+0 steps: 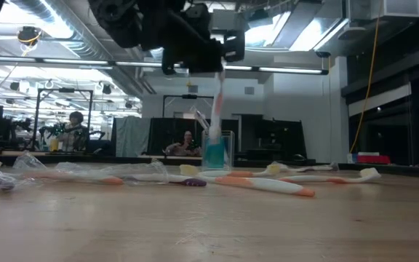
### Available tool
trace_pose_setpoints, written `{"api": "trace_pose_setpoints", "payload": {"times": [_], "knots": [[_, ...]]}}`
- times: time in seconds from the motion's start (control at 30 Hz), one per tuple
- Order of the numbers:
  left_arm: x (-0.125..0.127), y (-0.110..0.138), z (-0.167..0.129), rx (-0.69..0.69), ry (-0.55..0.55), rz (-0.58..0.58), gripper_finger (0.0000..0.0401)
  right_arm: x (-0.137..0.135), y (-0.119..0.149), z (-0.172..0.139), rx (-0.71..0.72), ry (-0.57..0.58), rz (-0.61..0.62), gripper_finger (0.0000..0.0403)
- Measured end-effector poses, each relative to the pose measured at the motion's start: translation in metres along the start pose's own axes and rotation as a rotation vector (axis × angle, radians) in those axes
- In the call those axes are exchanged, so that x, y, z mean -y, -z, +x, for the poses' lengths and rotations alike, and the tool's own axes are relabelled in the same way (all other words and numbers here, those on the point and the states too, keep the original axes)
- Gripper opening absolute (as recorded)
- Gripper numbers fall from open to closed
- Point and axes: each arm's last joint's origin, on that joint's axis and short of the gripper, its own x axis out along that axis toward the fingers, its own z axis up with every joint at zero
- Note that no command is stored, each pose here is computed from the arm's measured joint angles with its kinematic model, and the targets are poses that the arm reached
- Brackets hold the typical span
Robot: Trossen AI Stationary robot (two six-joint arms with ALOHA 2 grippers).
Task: Pick & Place toothbrushing station
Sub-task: Put the orange toothbrush into the transparent organizer
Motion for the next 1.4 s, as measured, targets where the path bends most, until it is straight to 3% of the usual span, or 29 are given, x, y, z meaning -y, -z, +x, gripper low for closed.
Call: {"api": "trace_pose_setpoints", "payload": {"times": [0.37,0.63,0.93,1.17,1.4], "knots": [[0.001,0.017,0.01,-0.084,0.204,0.156,0.0002,0.0,0.0,0.001,0.001,0.001,0.012,0.016],[0.004,0.024,0.005,-0.133,0.265,0.211,0.0009,0.0,0.0,0.001,0.001,0.002,0.01,0.016],[0.008,0.018,-0.002,-0.141,0.356,0.166,0.0095,0.0,0.0,0.002,0.002,0.003,-0.002,0.016],[0.012,0.01,-0.013,-0.115,0.368,0.2,0.0166,0.0,0.0,0.002,0.002,0.004,-0.008,0.016],[0.01,-0.002,-0.031,-0.158,0.334,0.198,0.0195,0.0,0.0,0.002,0.003,0.006,-0.01,0.016]]}}
